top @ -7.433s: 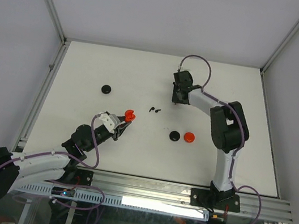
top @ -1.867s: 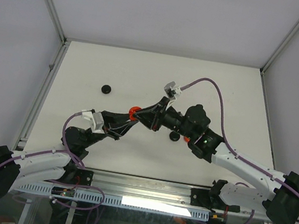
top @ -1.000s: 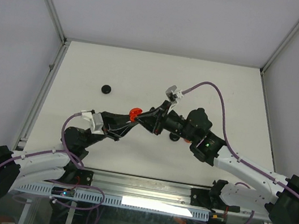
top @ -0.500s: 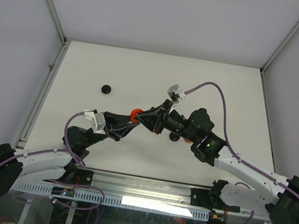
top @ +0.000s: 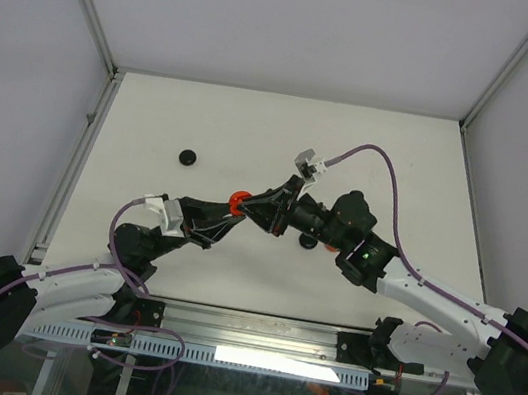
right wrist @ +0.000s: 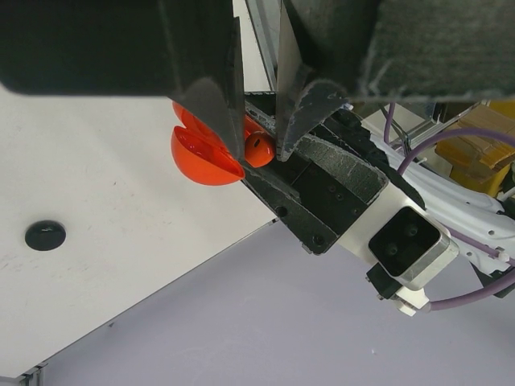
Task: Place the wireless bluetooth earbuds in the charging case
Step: Place the earbud in the charging case.
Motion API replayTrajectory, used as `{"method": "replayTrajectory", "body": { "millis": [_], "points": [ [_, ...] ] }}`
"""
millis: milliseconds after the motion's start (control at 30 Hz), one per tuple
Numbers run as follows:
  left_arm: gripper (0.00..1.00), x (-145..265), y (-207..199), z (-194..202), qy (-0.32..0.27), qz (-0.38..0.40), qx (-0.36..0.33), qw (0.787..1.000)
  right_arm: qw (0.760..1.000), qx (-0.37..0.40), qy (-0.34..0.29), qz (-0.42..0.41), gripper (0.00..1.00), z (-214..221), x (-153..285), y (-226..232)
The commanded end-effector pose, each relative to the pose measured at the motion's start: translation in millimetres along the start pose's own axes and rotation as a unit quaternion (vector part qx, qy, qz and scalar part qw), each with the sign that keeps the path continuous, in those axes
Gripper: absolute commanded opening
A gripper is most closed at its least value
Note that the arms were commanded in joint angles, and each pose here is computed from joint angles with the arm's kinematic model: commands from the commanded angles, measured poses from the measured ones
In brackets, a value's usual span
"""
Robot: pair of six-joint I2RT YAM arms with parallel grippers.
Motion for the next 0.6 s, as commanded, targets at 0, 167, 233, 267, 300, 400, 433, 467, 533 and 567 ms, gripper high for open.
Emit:
{"method": "replayTrajectory", "body": {
  "millis": [0,167,233,267,300,400,433,467,533,567],
  "points": [
    [0.00,-8.2,-10.3,-27.9,-0.050,0.027,-0.004,0.998,1.000,0.015,-0.023,-0.010,0.02,-8.1,-1.7,3.6],
    [0.00,-8.4,-10.8,-27.4,-0.048,0.029,-0.003,0.998,1.000,0.016,-0.025,-0.010,0.02,-10.0,-2.3,4.2],
    [0.00,-9.0,-11.5,-26.9,-0.046,0.032,-0.003,0.998,0.999,0.016,-0.026,-0.011,0.02,-11.0,-2.4,4.6],
    [0.00,-9.4,-12.1,-26.4,-0.045,0.034,-0.003,0.998,0.999,0.016,-0.027,-0.011,0.02,-11.4,-2.7,4.8],
    [0.00,-9.6,-12.2,-26.0,-0.044,0.035,-0.003,0.998,0.999,0.016,-0.026,-0.011,0.02,-11.1,-3.0,4.5],
    [0.00,-9.9,-12.0,-26.1,-0.045,0.035,-0.002,0.998,1.000,0.015,-0.022,-0.009,0.02,-10.2,-4.0,3.8],
    [0.00,-10.1,-12.2,-26.4,-0.046,0.035,-0.002,0.998,1.000,0.014,-0.020,-0.009,0.02,-9.8,-4.2,3.6],
    [0.00,-10.2,-12.0,-27.0,-0.047,0.035,-0.002,0.998,1.000,0.014,-0.020,-0.008,0.02,-9.6,-4.3,3.4],
    [0.00,-10.3,-11.1,-28.1,-0.050,0.032,-0.003,0.998,1.000,0.014,-0.018,-0.007,0.02,-8.7,-4.9,2.9],
    [0.00,-10.6,-11.2,-29.5,-0.052,0.032,-0.003,0.998,1.000,0.013,-0.017,-0.007,0.02,-8.0,-5.0,2.4]
  ]
}}
Point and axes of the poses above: each gripper's point midway between its finger pads, its own x axis back along the fingers, its own y axis along the line the jaws close on, z = x × y, the point moved 3 cm from there along x, back along the fingers, and after that the axes turned 3 degrees about x, right-handed, at the moved point
